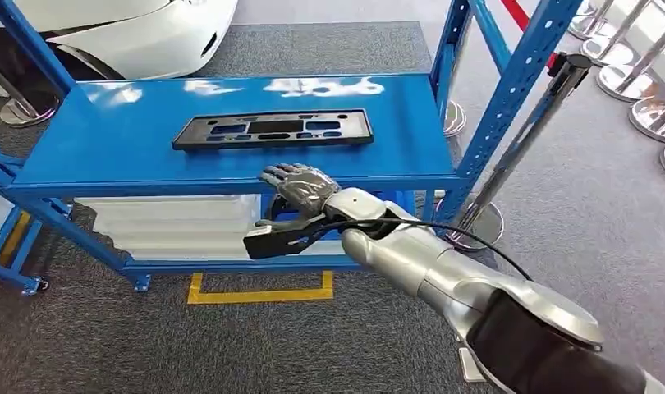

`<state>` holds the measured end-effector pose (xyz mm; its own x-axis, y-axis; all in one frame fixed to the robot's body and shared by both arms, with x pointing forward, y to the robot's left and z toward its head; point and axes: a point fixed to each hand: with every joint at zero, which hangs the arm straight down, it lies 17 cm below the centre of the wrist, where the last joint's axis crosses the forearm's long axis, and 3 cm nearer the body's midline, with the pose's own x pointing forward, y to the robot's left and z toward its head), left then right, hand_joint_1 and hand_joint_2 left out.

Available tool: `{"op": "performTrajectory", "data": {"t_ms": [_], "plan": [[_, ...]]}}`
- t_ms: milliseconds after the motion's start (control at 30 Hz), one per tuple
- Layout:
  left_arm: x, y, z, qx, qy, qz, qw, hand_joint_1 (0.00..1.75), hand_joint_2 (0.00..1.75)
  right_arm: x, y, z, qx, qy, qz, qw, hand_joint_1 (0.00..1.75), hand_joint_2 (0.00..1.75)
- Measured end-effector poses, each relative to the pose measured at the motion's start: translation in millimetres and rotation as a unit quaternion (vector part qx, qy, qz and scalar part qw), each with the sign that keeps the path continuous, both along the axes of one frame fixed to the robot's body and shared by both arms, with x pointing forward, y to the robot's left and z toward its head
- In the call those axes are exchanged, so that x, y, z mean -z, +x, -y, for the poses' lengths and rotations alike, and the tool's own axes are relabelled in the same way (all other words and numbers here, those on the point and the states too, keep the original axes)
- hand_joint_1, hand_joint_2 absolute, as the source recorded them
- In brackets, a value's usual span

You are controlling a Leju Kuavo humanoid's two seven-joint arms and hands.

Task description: Take the parts from the cabinet and place them on the table.

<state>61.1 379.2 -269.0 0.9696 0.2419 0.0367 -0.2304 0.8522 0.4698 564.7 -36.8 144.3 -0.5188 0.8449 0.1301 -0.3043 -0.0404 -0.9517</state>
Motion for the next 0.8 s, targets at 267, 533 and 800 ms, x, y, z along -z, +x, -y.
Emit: {"op": "performTrajectory", "data": {"t_ms": [267,533,800], "plan": [[0.9,1.2,2.4,0.002,-0.007,0.003,1.000,0.00,0.00,-0.7,-0.3,-1.4,-0.001,0.001,0.000,1.000,0.00,0.00],[2.1,3.1,5.8,0.005,-0.016,0.008,1.000,0.00,0.00,-1.2,0.6,0.0,0.000,0.001,0.001,1.000,0.00,0.00],[2.8,3.6,7.8,0.006,-0.022,0.009,1.000,0.00,0.00,-1.3,0.9,0.5,0.001,0.000,0.002,1.000,0.00,0.00]]}}
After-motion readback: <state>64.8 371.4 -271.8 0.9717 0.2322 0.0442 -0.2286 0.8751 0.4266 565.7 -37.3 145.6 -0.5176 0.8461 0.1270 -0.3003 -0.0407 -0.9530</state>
